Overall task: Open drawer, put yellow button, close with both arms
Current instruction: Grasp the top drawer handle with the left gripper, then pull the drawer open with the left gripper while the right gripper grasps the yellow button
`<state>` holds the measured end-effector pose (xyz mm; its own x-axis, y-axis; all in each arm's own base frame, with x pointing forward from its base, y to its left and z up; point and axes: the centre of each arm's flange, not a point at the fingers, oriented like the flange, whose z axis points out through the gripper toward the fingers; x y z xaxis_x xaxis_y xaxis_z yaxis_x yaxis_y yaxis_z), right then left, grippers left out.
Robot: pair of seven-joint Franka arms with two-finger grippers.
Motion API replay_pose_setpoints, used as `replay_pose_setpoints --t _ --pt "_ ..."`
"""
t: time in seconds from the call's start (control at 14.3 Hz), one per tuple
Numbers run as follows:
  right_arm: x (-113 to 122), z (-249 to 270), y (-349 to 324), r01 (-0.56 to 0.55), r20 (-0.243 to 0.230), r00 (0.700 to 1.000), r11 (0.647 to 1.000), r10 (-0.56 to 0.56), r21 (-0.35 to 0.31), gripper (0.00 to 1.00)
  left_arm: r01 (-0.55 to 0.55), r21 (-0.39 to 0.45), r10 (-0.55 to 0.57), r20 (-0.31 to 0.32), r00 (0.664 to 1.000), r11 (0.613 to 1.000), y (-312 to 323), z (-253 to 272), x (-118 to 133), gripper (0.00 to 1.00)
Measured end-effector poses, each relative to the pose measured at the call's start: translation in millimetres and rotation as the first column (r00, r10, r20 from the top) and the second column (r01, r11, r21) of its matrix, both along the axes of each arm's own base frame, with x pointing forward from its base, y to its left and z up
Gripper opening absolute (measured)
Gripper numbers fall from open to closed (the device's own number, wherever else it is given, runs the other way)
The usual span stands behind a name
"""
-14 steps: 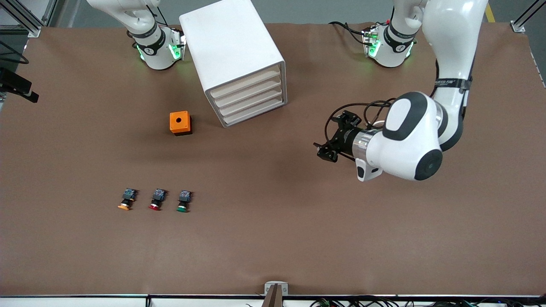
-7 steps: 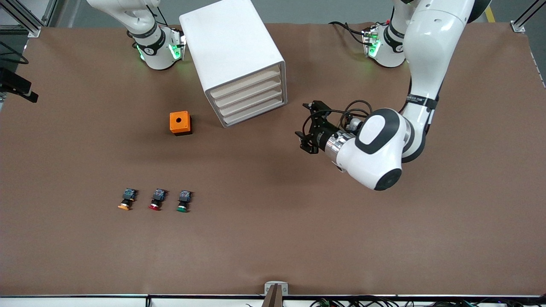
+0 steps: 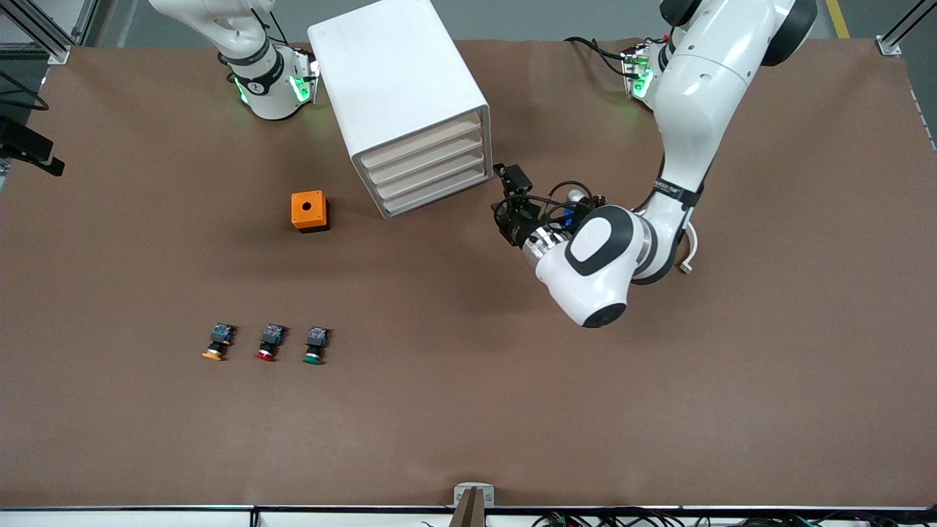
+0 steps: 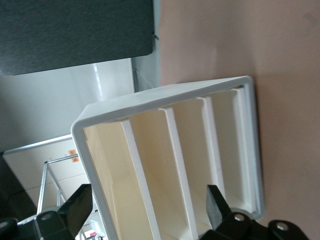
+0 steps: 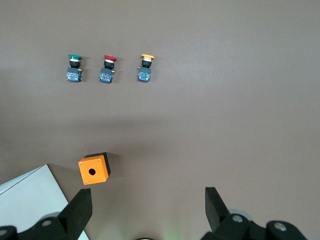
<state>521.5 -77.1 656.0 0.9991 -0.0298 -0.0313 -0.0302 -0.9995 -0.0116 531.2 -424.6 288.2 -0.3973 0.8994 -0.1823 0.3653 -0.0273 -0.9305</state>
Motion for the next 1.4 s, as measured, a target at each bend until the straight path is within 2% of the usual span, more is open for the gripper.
replay_pose_setpoints --t 0.14,0.28,0.42,0.49,0.63,0.77,1.12,1.19,1.26,1.33,1.4 --pt "0.0 0.1 0.0 0.000 0.000 1.000 1.000 0.000 0.000 1.00 -0.024 -0.011 0.023 -0.060 0.998 1.000 -12.3 -7.3 -6.6 1.00" --pt "0.1 0.2 0.0 0.000 0.001 1.000 1.000 0.000 -0.001 1.00 -0.019 -0.008 0.019 -0.094 0.995 1.000 -22.3 -16.7 -14.9 0.97" --pt "0.2 0.6 -0.1 0.000 0.003 1.000 1.000 0.000 -0.001 1.00 0.002 -0.007 -0.003 -0.107 0.994 1.000 -34.3 -22.7 -26.2 0.81" --pt "0.2 0.7 0.0 0.000 0.003 1.000 1.000 0.000 -0.001 1.00 0.013 -0.004 -0.013 -0.112 0.994 1.000 -40.1 -25.0 -31.9 0.81" --pt "0.3 0.9 0.0 0.000 0.003 1.000 1.000 0.000 -0.001 1.00 0.038 -0.002 -0.038 -0.119 0.992 0.999 -51.5 -28.1 -43.5 0.67" --pt "2.8 -4.6 -0.6 0.000 -0.010 1.000 1.000 0.000 -0.007 1.00 0.066 0.002 -0.065 -0.128 0.990 0.998 -62.3 -30.8 -56.3 0.65" --pt "40.7 -66.2 -1.2 -0.003 -0.093 0.996 1.000 0.001 -0.027 1.00 0.129 0.014 -0.125 -0.150 0.981 0.992 -87.8 -41.3 -89.3 0.62" --pt "49.9 -83.1 -1.9 -0.003 -0.112 0.994 1.000 0.000 -0.029 1.00 0.139 0.016 -0.135 -0.155 0.979 0.990 -91.7 -43.9 -94.9 0.56" --pt "59.2 -100.2 -3.3 -0.002 -0.126 0.992 0.999 -0.002 -0.033 1.00 0.146 0.018 -0.142 -0.157 0.977 0.989 -94.7 -45.6 -99.2 0.56" --pt "69.0 -116.2 -5.0 -0.001 -0.128 0.992 0.999 -0.004 -0.038 1.00 0.152 0.018 -0.147 -0.160 0.976 0.988 -97.0 -46.6 -102.4 0.50" --pt "78.8 -129.9 -5.7 -0.001 -0.118 0.993 0.999 -0.004 -0.044 1.00 0.156 0.017 -0.151 -0.164 0.975 0.988 -99.3 -47.2 -105.6 0.40"
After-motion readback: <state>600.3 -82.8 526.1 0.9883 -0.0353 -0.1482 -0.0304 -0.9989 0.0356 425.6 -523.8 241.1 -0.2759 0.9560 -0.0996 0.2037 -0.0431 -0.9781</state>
